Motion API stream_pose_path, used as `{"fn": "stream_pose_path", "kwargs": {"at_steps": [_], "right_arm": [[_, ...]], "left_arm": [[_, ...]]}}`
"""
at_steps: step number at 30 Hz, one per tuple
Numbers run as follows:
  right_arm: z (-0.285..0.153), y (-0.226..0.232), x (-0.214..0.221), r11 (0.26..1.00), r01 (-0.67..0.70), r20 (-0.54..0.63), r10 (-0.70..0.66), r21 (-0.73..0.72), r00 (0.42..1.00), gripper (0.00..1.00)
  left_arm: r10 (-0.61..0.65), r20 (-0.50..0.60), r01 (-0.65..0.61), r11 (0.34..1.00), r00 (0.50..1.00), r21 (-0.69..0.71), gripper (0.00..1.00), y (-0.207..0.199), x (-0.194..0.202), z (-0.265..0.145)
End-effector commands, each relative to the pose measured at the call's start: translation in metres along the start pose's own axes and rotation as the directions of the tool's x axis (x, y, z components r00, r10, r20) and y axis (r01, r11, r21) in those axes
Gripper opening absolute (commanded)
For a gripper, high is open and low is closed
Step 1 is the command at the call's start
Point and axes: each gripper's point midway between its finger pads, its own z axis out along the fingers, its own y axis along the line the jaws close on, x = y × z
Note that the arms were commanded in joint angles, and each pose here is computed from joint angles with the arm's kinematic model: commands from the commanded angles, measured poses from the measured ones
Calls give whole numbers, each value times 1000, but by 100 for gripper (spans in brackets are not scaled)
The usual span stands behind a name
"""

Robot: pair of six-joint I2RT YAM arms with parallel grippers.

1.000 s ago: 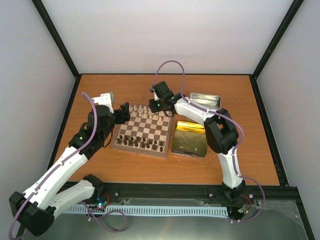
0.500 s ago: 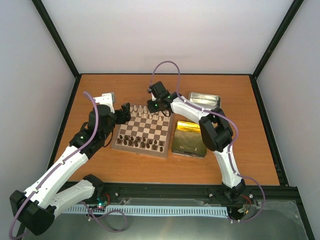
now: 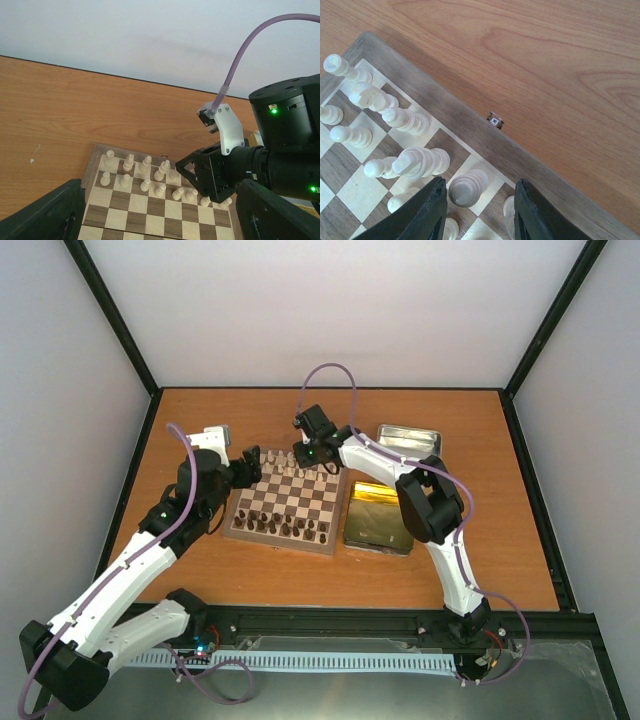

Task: Set up the chess pieces on the board
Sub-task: Adjust the chess piece on the chessboard.

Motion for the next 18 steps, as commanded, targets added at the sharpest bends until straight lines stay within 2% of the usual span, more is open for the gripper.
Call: {"fn": "stream_pose_path", "kwargs": {"at_steps": [1,8,10,15,18], "right_arm": [[-14,10,-15,1000,20,36,-20,-20,999,40],[-43,14,-41,1000,8,117,-5,-28,993,50],[-54,16,-45,999,2,132,3,-40,991,55],[-104,12,-43,998,-11,219,24,-56,976,67],[-141,-7,-26,999,-33,277,32,-3,960,75]], "left_arm": [[3,43,-4,1000,999,20,83,-7,-20,-7],[3,41,-4,1000,999,25,84,-8,-23,-11],[7,38,-8,1000,999,30,85,-9,-24,-13],[26,17,-27,998,1000,52,98,-13,-24,-19],[50,21,-51,995,999,80,100,-15,-25,-27]]}}
